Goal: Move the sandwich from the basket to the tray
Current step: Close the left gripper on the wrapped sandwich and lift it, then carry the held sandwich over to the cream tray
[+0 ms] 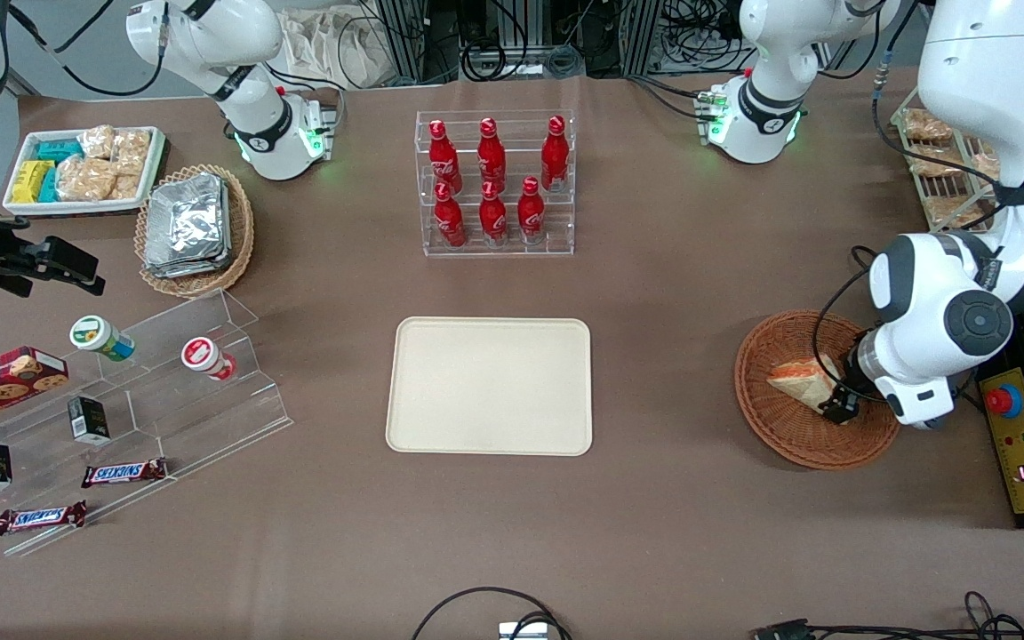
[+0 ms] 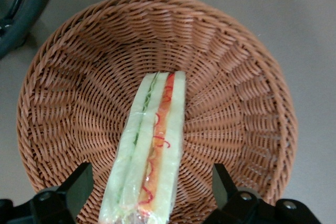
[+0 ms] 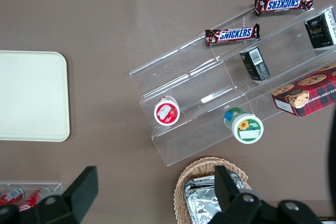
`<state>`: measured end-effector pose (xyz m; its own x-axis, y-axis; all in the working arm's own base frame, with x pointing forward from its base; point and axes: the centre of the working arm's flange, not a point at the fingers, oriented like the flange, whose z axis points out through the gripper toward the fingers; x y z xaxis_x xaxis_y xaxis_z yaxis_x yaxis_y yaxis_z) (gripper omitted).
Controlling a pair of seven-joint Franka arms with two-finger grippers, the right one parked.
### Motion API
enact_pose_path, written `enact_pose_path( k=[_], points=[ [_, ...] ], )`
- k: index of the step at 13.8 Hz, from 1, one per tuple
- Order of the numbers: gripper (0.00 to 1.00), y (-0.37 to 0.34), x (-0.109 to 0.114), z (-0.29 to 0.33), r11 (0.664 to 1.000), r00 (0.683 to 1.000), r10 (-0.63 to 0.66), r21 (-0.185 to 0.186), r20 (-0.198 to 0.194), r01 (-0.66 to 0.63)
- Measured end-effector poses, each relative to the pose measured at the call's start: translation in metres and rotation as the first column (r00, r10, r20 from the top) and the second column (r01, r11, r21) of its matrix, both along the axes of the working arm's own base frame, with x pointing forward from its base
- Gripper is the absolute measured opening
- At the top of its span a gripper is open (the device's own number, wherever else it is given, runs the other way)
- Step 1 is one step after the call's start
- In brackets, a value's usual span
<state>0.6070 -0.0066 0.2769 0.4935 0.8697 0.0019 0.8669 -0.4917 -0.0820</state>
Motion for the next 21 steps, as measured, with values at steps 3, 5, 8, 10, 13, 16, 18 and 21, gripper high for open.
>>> enact_pose_path(
  k=[3, 5, 8, 10, 13, 16, 18, 21],
  points=[
    [1.00, -0.002, -0.008, -0.011, 1.000, 1.000, -0.004, -0.002, -0.004, 0.004],
    [1.00, -0.004, -0.015, -0.021, 1.000, 1.000, -0.007, -0.004, -0.013, 0.007],
    [0.85, -0.005, -0.019, -0.026, 1.000, 1.000, -0.008, -0.005, -0.016, 0.008],
    [0.59, -0.006, -0.019, -0.025, 1.000, 1.000, -0.010, -0.005, -0.011, 0.010],
    [0.36, -0.011, -0.018, -0.020, 1.000, 1.000, -0.019, -0.007, -0.002, 0.019],
    [0.31, -0.027, -0.018, 0.009, 0.996, 0.996, -0.083, 0.034, -0.019, 0.084],
    [0.21, -0.060, -0.021, 0.047, 0.973, 0.978, -0.190, 0.118, -0.081, 0.199],
    [0.19, -0.148, -0.024, 0.115, 0.905, 0.917, -0.379, 0.157, -0.127, 0.395]
  ],
)
